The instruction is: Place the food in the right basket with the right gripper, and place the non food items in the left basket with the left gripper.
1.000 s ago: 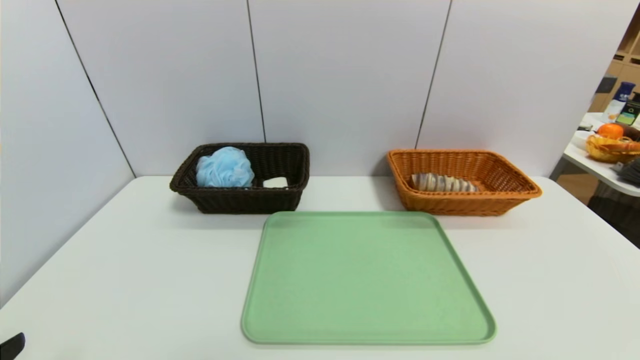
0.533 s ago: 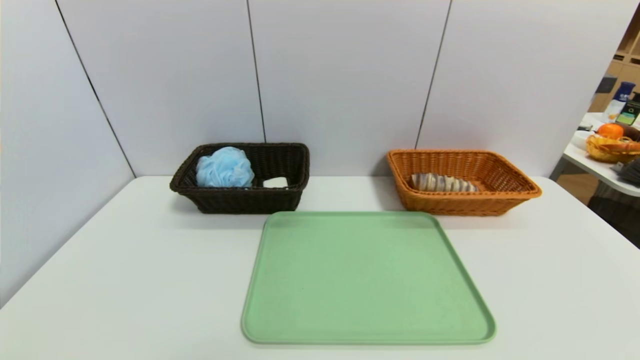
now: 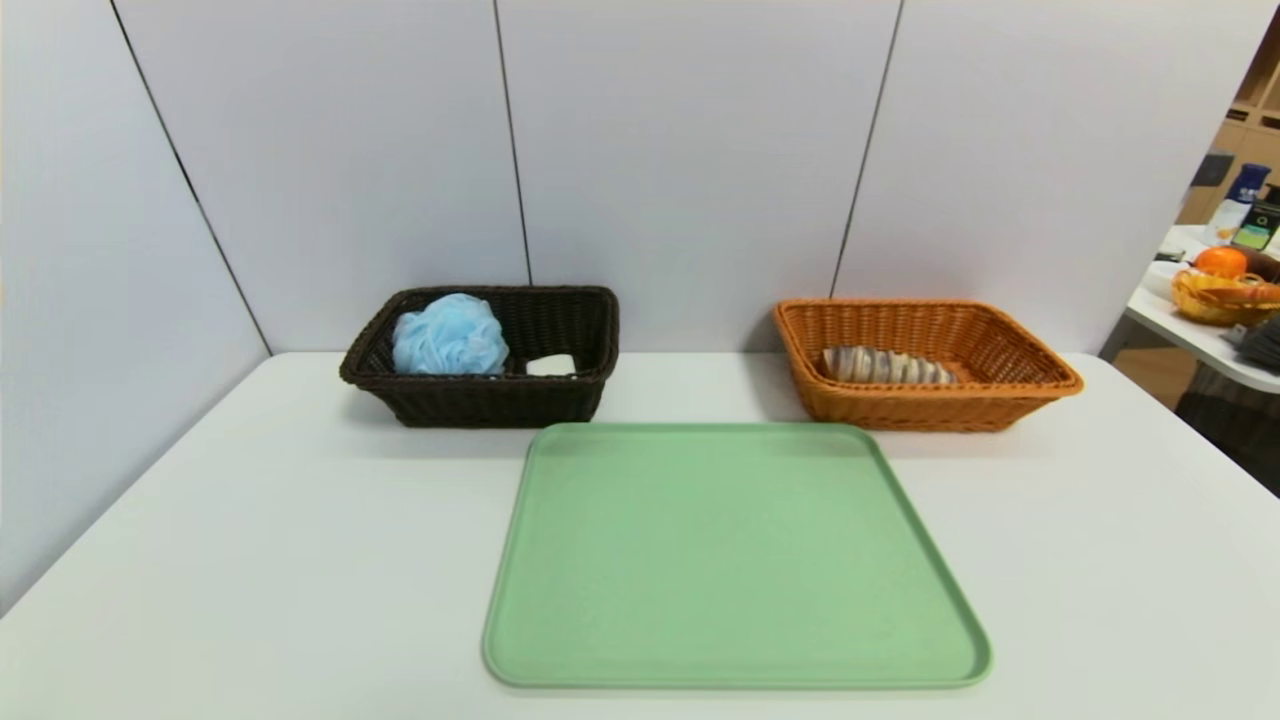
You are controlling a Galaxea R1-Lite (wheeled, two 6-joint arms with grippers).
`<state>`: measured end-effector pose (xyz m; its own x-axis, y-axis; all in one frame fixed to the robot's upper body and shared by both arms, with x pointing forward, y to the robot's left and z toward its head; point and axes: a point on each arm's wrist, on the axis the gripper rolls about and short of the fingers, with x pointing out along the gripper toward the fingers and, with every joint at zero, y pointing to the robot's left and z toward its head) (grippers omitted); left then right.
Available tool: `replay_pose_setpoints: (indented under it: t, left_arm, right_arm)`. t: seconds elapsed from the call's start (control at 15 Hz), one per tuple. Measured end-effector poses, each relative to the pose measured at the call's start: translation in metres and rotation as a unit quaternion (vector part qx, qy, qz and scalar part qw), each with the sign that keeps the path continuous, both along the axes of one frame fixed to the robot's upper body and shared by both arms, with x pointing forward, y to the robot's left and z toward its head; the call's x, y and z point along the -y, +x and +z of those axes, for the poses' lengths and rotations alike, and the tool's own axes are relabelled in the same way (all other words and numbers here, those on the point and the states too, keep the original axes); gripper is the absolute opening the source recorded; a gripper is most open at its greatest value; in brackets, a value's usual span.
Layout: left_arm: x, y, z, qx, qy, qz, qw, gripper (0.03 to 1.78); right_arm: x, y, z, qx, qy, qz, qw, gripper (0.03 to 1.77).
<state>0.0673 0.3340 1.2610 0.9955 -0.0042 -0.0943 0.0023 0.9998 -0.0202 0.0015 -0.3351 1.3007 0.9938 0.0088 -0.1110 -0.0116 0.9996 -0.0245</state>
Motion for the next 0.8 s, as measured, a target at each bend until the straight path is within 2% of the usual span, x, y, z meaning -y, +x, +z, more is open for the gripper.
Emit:
replay_pose_setpoints:
  t: [0.27, 0.53, 0.67, 0.8]
  left_arm:
    - [0.0, -0.003, -0.013, 0.029, 0.001, 0.0, 0.9996, 1.69]
    - [0.0, -0.001, -0.039, 0.047, 0.035, -0.001, 0.9983, 1.69]
    - [0.0, 0.001, -0.05, 0.054, 0.041, -0.005, 0.9977, 1.69]
    - [0.0, 0.001, -0.061, 0.05, 0.042, -0.009, 0.9978, 1.69]
  right_arm:
    - [0.0, 0.004, -0.014, 0.037, -0.007, 0.012, 0.9992, 1.7]
    - [-0.001, 0.017, -0.035, 0.098, -0.012, 0.029, 0.9947, 1.7]
    - [0.0, 0.025, -0.041, 0.128, -0.015, 0.028, 0.9913, 1.7]
    - [0.0, 0.034, -0.055, 0.111, -0.016, 0.026, 0.9934, 1.7]
